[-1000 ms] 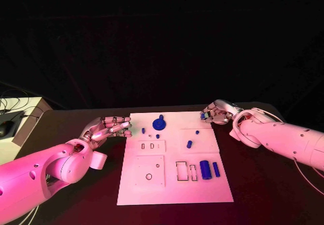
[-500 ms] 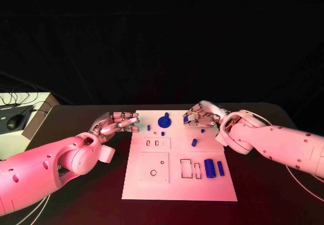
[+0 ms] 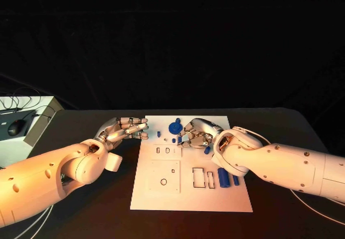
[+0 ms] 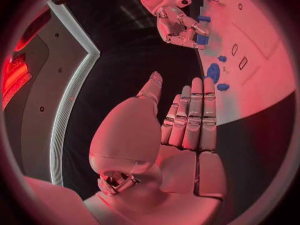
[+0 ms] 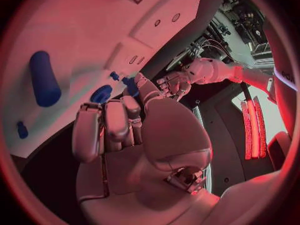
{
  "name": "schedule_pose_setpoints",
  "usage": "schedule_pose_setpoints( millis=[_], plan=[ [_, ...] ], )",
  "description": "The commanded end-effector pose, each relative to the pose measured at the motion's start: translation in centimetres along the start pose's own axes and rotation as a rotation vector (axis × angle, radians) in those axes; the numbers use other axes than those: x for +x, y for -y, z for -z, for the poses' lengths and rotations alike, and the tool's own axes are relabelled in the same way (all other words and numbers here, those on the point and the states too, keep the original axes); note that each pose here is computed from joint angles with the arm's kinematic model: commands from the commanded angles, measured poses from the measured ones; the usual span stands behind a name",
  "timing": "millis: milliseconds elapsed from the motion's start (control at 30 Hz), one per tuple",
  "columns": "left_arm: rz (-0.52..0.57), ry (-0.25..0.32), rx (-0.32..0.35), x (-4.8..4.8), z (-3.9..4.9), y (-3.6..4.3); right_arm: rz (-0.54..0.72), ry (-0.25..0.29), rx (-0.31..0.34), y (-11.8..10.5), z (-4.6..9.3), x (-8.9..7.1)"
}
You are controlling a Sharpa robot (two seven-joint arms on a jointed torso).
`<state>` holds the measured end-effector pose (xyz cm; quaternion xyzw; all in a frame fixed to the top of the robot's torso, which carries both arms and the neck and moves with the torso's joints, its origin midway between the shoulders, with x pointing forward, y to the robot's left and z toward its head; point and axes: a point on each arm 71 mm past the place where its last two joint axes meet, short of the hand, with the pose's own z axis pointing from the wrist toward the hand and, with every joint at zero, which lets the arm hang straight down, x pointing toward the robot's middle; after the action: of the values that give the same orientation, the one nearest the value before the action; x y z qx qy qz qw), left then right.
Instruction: Assemble the parts on the task board
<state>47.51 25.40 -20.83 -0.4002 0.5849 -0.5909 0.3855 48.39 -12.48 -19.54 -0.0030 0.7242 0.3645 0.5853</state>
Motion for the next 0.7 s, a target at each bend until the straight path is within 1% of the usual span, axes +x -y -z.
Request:
schedule_pose_setpoints(
  millis=[33,367,567,700],
  plan=[
    [0.003,-0.013,0.005,0.18,0.04,0.10,0.058,0.035,0.066,-0.1,0.2,0.5],
    [0.004,-0.015,0.003,0.14,0.08,0.09,0.114,0.055,0.074,-1.3,0.8,2.0],
    [0.005,-0.017,0.002,0.18,0.06,0.07,0.125,0.054,0.053,-2.1,0.7,2.8],
    [0.005,-0.018,0.000,0.17,0.06,0.06,0.140,0.064,0.056,-2.1,0.7,2.9]
  ],
)
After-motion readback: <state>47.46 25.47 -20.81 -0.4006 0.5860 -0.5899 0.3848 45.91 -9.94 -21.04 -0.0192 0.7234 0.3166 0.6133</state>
